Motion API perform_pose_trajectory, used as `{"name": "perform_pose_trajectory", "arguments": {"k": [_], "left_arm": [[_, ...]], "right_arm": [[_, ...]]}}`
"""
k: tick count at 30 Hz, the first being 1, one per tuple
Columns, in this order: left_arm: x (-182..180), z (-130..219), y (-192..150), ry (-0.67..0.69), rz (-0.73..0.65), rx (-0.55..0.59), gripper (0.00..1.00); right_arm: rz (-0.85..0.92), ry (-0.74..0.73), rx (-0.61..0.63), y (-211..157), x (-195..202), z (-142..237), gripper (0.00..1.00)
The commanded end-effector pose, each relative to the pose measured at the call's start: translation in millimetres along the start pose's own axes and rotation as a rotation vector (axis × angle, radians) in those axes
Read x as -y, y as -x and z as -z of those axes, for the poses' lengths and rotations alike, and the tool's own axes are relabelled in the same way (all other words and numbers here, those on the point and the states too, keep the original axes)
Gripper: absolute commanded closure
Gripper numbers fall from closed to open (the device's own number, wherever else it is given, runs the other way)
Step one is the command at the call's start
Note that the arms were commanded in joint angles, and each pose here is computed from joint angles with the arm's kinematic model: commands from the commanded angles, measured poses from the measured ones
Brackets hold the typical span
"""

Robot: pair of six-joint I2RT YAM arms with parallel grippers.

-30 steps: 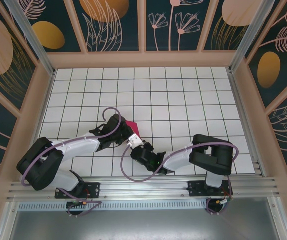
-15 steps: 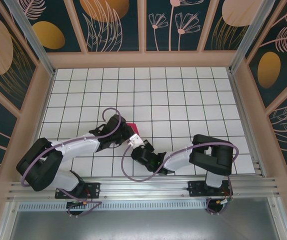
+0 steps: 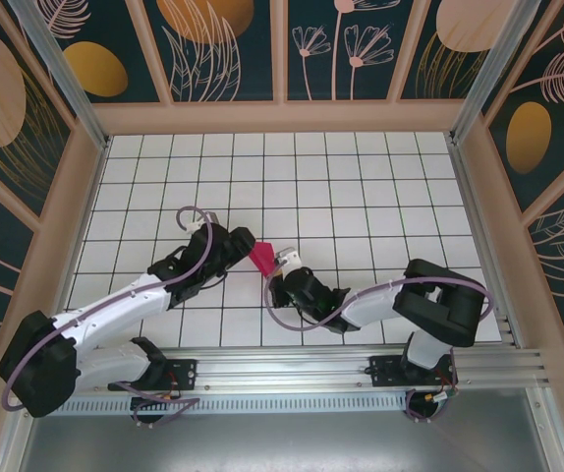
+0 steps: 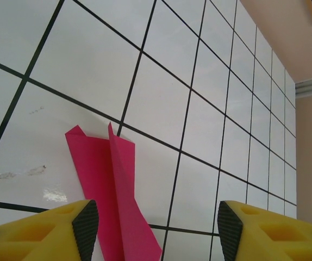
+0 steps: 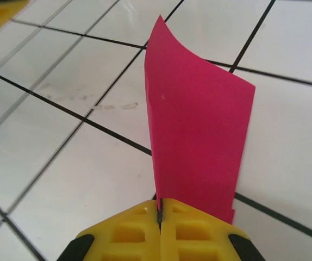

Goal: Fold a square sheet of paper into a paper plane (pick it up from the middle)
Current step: Fold the wing for the fifth time at the center of the table.

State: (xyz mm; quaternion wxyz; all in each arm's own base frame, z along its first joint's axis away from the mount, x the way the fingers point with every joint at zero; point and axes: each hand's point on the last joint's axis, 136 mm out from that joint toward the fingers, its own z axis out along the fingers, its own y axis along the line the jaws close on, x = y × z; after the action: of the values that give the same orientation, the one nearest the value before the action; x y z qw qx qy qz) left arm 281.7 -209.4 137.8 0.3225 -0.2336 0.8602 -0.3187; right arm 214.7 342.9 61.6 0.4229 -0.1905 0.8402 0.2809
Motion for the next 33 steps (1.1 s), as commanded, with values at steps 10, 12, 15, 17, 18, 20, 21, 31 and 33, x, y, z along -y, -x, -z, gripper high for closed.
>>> {"name": "perform_pose_trajectory", "arguments": {"k": [10, 12, 15, 17, 18, 20, 21, 31, 33], "left_arm": [[-9, -9, -20, -0.030, 0.004, -0.059, 0.39], [-9, -11, -23, -0.041, 0.004, -0.071, 0.40], [-6, -14, -27, -0.060, -0.005, -0.092, 0.42], [-4, -15, -31, -0.082, -0.004, -0.109, 0.43], [-2, -16, -33, -0.096, -0.002, -0.117, 0.43], [1, -18, -37, -0.123, 0.000, -0.137, 0.44], [2, -20, -40, -0.132, 0.001, -0.149, 0.44], [23, -38, -67, -0.259, -0.018, -0.282, 0.43], [25, -43, -70, -0.268, -0.020, -0.297, 0.43]], "right_arm": [[-0.448, 0.223, 0.034, 6, -7, 12, 1.00], [-0.501, 0.239, 0.018, 4, -4, 12, 1.00], [-0.582, 0.259, -0.022, -3, 2, 10, 1.00], [-0.634, 0.282, -0.045, -6, 3, 9, 1.00], [-0.656, 0.289, -0.060, -9, 4, 8, 1.00], [-0.697, 0.292, -0.078, -12, 6, 6, 1.00], [-0.717, 0.293, -0.087, -15, 7, 5, 1.00], [-0.820, 0.284, -0.097, -19, 20, 9, 1.00], [-0.825, 0.290, -0.101, -18, 20, 9, 1.00]]}}
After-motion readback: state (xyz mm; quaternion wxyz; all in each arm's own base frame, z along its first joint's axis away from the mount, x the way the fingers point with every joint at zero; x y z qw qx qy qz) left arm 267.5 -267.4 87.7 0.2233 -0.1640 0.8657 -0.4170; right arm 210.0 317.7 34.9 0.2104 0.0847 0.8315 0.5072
